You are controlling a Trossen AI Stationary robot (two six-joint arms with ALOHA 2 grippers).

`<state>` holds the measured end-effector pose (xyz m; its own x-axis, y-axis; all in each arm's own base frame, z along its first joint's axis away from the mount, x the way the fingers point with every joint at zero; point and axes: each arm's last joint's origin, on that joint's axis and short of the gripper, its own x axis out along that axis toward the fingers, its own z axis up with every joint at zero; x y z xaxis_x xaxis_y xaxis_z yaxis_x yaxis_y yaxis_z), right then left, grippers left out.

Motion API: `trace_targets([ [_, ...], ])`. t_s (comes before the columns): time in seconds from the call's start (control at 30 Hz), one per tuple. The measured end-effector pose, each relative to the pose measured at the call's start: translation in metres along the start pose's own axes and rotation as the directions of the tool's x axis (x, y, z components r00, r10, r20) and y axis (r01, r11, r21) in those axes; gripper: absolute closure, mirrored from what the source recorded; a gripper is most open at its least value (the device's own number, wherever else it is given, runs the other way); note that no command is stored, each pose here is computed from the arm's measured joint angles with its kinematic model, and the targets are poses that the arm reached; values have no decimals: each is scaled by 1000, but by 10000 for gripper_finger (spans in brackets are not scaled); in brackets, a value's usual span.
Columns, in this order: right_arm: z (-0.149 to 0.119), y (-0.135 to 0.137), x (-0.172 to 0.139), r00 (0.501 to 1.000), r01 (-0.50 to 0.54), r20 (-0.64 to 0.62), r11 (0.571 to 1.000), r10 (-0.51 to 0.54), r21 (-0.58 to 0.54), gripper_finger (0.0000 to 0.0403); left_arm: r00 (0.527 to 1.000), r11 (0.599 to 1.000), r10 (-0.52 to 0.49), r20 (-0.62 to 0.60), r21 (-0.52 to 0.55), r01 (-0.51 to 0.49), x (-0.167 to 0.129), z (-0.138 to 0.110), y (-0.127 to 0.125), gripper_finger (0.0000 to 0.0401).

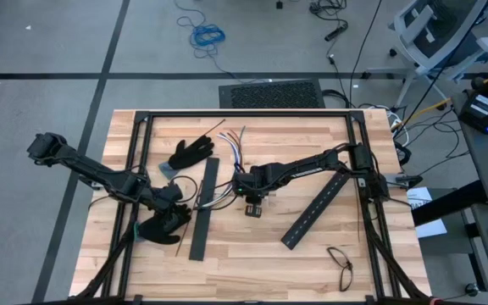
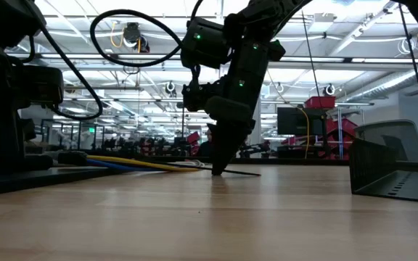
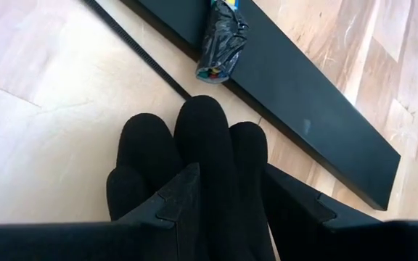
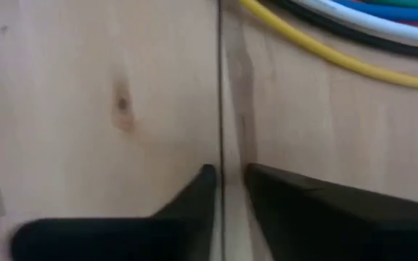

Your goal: Ziptie cables

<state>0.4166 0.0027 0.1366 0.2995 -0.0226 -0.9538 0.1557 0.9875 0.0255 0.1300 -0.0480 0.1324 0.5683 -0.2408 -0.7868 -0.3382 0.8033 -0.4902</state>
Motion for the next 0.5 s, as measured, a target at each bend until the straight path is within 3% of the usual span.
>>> trace_targets([
  [0.07, 0, -1, 0, 1000, 2, -4, 1000, -2, 4, 387, 1000, 1000, 0, 2, 0, 0, 0, 0, 0, 260],
  [0.2, -3, -1, -5, 999, -14, -28, 1000, 15, 26, 400, 999, 999, -42, 12, 2, 42, -1, 2, -3, 260],
  [0.27, -10, -2, -14, 995, -16, -101, 1000, 16, 0, 401, 997, 997, -71, 24, 5, 71, -4, 4, -6, 260],
  [0.4, -15, -3, -52, 968, -55, -250, 987, 16, -150, 402, 991, 990, -116, 67, 82, 111, -13, 10, -13, 260],
  [0.5, -12, -3, -83, 936, -99, -351, 957, -3, -274, 402, 983, 984, -105, 150, 162, 81, -20, 15, -17, 260],
])
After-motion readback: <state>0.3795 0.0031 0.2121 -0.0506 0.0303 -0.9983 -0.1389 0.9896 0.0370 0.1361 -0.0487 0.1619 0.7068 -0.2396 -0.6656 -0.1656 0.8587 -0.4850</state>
